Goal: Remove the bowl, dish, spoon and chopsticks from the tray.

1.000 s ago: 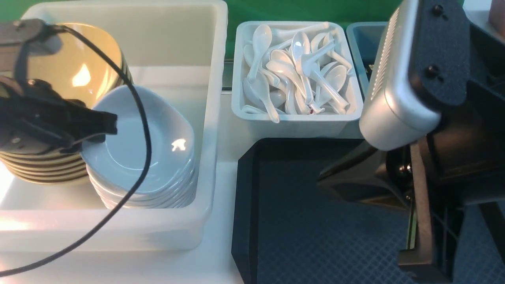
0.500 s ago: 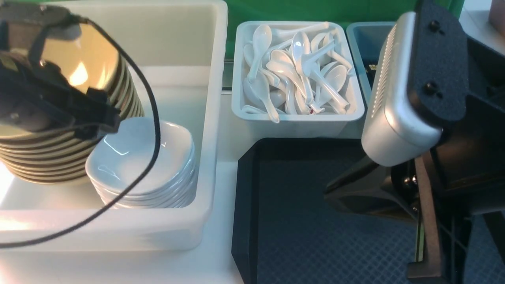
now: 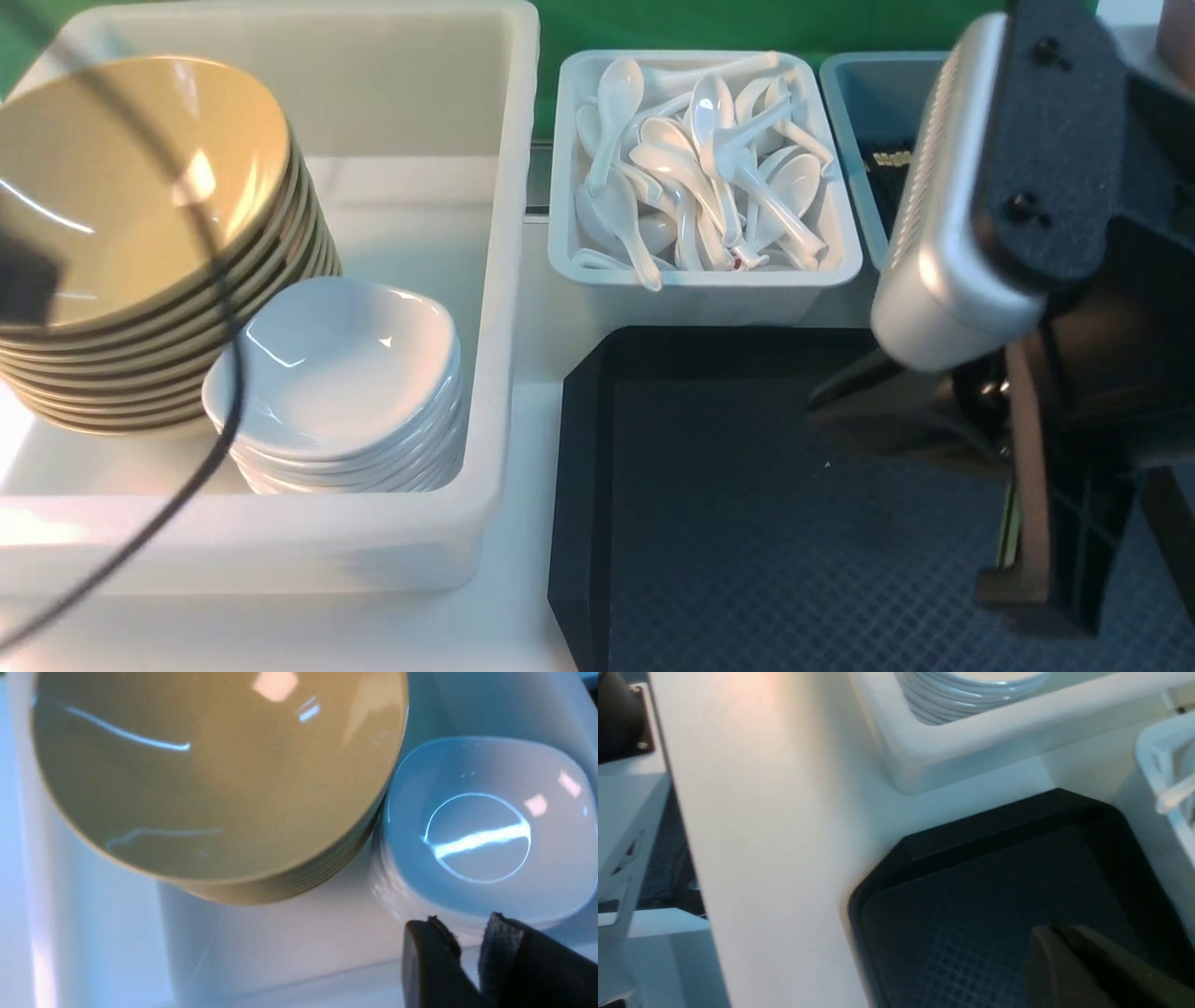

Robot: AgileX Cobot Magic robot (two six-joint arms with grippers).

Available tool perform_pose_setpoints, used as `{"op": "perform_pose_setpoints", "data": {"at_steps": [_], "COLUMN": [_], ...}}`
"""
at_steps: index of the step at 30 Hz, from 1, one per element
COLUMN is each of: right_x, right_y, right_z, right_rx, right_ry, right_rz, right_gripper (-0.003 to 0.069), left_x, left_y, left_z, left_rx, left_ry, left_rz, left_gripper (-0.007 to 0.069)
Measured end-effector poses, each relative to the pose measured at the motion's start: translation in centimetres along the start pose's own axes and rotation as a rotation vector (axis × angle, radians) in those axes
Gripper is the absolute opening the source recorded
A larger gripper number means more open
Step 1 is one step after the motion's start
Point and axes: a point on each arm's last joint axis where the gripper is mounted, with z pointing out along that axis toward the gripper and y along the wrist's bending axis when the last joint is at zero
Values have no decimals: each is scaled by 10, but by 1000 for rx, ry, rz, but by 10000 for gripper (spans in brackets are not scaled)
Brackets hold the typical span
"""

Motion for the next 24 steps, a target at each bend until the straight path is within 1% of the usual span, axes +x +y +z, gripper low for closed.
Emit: {"op": "perform_pose_setpoints", "data": {"at_steps": [1, 3, 5, 8, 10, 12, 15, 19, 24], "right_x": [2, 4, 11, 25, 41, 48, 71, 83, 87], "right_y": [-2, -3, -2, 2, 6, 8, 15, 19, 20], "right_z": [-4, -7, -16, -25, -30, -33, -46, -54, -56], "right_rx": [26, 49, 80, 103, 119, 126, 157, 179, 186], "right_ry": [-9, -22, -75, -167, -252, -291, -445, -551, -584], "right_rz": [5, 10, 20, 29, 43, 51, 51, 48, 47], "right_gripper": [36, 36, 37, 39, 41, 41, 42, 43, 45], "left_x": [14, 28, 65, 96, 118, 125, 140, 148, 155], "left_y": [0, -1, -6, -11, -15, -16, -19, -20, -21], "left_z": [-5, -9, -10, -5, 2, 4, 6, 7, 12], "left_rx": [-12, -22, -30, -32, -25, -24, -28, -33, -32], "left_ry": [-24, -51, -124, -201, -259, -285, -381, -429, -420], "left_rz": [4, 7, 8, 0, -19, -23, -29, -30, -30], "left_gripper": [20, 6, -9, -11, -11, -11, -11, -11, -11]}}
